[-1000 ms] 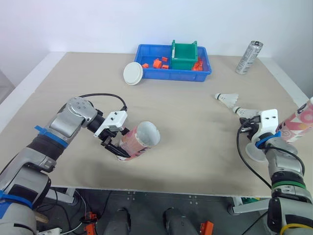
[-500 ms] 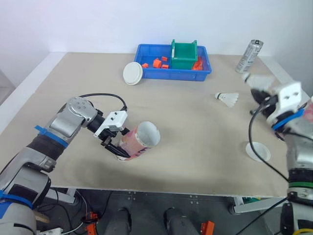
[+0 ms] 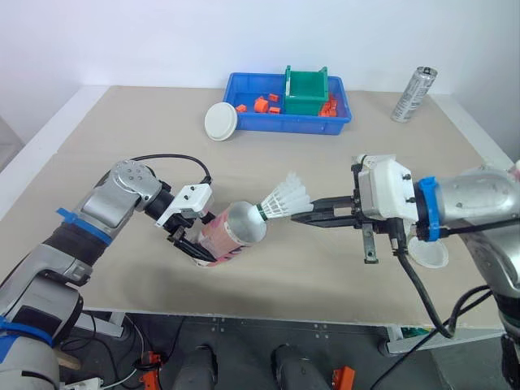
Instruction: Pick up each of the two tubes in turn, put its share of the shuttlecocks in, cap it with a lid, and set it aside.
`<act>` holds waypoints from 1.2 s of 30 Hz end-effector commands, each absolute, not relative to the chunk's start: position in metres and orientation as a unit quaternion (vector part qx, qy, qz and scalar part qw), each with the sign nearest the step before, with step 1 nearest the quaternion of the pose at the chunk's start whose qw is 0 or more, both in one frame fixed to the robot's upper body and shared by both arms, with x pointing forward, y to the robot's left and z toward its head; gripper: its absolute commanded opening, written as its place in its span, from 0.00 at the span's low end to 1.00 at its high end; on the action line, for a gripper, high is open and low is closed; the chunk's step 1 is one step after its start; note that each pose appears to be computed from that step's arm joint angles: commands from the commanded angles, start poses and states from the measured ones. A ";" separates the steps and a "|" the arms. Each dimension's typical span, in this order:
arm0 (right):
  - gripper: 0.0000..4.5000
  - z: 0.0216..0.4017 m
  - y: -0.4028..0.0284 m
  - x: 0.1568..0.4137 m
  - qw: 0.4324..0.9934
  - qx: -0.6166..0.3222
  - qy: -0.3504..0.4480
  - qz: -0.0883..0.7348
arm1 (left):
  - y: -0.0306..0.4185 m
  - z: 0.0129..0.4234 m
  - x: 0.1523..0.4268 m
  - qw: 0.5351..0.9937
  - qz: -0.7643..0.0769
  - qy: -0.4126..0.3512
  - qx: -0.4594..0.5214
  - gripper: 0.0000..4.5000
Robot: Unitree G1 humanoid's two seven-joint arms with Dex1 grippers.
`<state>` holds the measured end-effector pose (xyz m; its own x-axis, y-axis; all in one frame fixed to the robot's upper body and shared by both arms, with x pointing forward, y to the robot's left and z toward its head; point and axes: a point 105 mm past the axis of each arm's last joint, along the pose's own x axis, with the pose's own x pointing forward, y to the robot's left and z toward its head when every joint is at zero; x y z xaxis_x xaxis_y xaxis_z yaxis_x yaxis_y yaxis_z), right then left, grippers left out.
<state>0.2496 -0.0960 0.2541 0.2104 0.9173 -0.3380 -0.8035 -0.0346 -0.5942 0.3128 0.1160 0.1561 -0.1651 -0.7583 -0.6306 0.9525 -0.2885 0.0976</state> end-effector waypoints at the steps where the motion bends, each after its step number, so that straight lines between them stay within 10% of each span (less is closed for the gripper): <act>1: 0.01 0.247 -0.094 0.257 0.675 -0.401 -0.078 0.615 | 0.119 0.154 0.311 0.573 -0.744 0.173 0.296 0.73; 6: 0.01 0.237 -0.078 0.261 0.643 -0.439 -0.079 0.623 | 0.119 0.154 0.312 0.574 -0.744 0.173 0.296 0.73; 16: 0.95 0.269 -0.070 0.244 0.653 -0.339 -0.100 0.669 | 0.118 0.155 0.312 0.574 -0.744 0.172 0.295 0.73; 27: 0.95 0.277 -0.197 0.333 0.904 -0.201 -0.097 0.364 | 0.120 0.152 0.310 0.576 -0.744 0.171 0.292 0.73; 36: 0.95 0.223 -0.287 0.383 0.979 -0.129 -0.089 0.134 | 0.118 0.149 0.313 0.576 -0.743 0.171 0.293 0.73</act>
